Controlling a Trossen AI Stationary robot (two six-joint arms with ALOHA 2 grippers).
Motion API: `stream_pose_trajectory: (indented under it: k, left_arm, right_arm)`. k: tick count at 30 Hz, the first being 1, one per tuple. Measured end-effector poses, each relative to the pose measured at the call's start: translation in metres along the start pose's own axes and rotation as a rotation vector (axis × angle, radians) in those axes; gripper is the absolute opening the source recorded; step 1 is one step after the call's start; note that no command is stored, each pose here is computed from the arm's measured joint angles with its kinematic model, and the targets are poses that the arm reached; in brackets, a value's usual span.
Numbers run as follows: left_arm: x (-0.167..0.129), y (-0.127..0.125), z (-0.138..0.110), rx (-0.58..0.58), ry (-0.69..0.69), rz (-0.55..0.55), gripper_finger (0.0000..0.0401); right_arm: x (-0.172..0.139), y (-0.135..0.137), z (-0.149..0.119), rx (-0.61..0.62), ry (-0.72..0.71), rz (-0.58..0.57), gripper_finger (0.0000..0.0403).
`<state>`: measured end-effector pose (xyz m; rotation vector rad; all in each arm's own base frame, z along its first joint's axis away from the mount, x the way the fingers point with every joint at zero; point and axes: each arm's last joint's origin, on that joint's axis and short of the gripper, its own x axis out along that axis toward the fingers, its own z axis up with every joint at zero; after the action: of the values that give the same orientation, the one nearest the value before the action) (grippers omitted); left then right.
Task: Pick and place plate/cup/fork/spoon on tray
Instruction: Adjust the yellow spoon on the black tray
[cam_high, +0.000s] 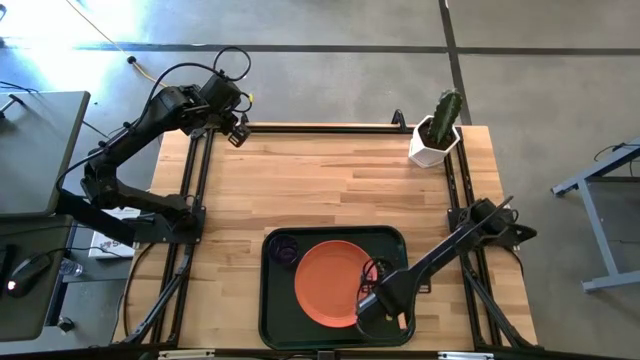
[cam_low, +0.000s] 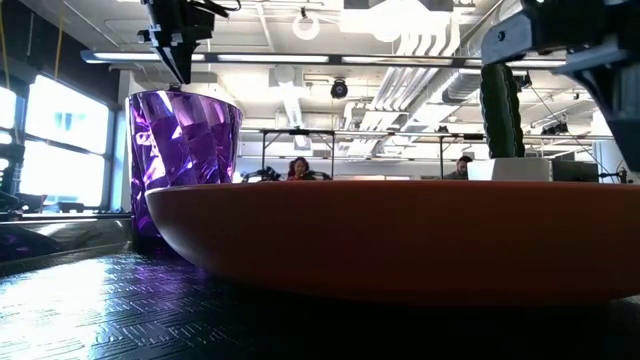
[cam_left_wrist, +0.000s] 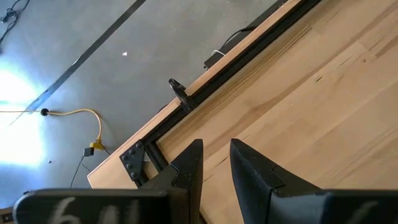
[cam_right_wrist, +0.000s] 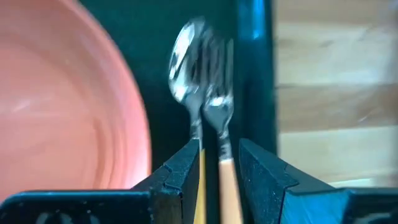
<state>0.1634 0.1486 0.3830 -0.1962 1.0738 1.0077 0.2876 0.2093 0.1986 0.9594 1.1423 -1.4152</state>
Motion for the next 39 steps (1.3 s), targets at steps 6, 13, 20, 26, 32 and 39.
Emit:
stream_pose_trajectory:
  k: [6, 13, 20, 26, 32, 39]
  left_arm:
    - [0.000, -0.001, 0.000, 0.000, 0.001, -0.019, 0.0072]
    - [0.000, -0.001, -0.001, 0.004, 0.010, -0.028, 0.0072]
    - [0.000, -0.001, -0.002, 0.025, 0.019, -0.028, 0.0072]
    - [0.000, -0.001, -0.002, 0.049, 0.019, -0.029, 0.0072]
    - [0.000, -0.001, -0.002, 0.052, 0.018, -0.032, 0.0072]
    - [0.000, -0.001, -0.002, 0.070, 0.019, -0.035, 0.0072]
  right_arm:
    - [-0.016, -0.006, 0.024, -0.054, -0.002, -0.020, 0.0103]
    - [-0.021, 0.003, 0.049, -0.187, 0.044, -0.012, 0.0103]
    - [-0.017, 0.015, 0.075, -0.332, 0.125, -0.056, 0.0103]
    - [-0.019, 0.015, 0.099, -0.386, 0.091, -0.103, 0.0103]
    - [-0.024, 0.014, 0.122, -0.429, 0.045, -0.096, 0.0103]
    - [-0.023, -0.007, 0.148, -0.387, 0.029, -0.092, 0.0103]
